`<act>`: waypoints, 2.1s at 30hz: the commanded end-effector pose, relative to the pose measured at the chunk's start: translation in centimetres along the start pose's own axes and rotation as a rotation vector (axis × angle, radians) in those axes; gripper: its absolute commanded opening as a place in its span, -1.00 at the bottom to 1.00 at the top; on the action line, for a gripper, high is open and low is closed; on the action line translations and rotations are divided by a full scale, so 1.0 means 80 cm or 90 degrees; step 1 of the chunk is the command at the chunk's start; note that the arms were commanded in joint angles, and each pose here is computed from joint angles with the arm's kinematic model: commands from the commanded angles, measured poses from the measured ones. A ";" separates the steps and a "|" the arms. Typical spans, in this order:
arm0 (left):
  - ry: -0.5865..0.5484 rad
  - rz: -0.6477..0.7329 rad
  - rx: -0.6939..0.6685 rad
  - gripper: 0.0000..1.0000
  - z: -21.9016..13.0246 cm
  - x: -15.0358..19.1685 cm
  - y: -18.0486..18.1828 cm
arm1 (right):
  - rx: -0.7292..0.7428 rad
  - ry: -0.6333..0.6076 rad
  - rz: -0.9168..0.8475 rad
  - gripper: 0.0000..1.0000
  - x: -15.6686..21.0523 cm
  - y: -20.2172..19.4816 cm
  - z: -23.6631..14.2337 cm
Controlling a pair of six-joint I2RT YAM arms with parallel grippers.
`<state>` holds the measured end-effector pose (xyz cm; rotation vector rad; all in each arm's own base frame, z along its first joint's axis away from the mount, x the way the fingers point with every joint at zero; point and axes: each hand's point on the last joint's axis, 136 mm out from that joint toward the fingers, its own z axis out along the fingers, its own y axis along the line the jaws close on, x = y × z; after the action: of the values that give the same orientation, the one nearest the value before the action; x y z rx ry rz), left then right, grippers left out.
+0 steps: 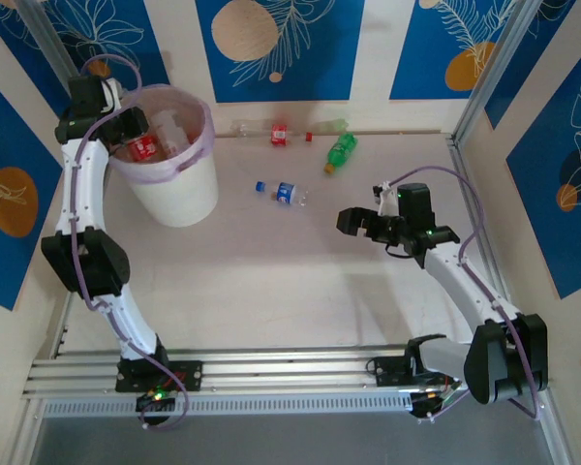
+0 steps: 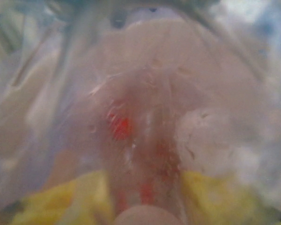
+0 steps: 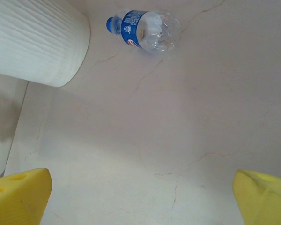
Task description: Put the plastic bottles in the bin
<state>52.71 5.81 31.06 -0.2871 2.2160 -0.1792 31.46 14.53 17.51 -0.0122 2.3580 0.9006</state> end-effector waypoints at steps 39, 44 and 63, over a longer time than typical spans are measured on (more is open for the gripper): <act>-0.085 0.020 -0.008 1.00 -0.105 -0.038 -0.019 | 0.060 -0.008 -0.215 1.00 -0.029 0.016 -0.005; -0.128 -0.005 0.011 1.00 -0.154 -0.025 -0.026 | 0.041 0.014 -0.307 1.00 -0.038 0.030 0.017; -0.019 -0.134 0.133 0.97 -0.206 0.245 -0.063 | 0.017 0.117 -0.520 0.98 -0.088 0.047 0.206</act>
<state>29.39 -2.12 27.90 -0.3812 2.1222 -0.4127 44.51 25.03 14.94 -0.9102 2.2104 0.5066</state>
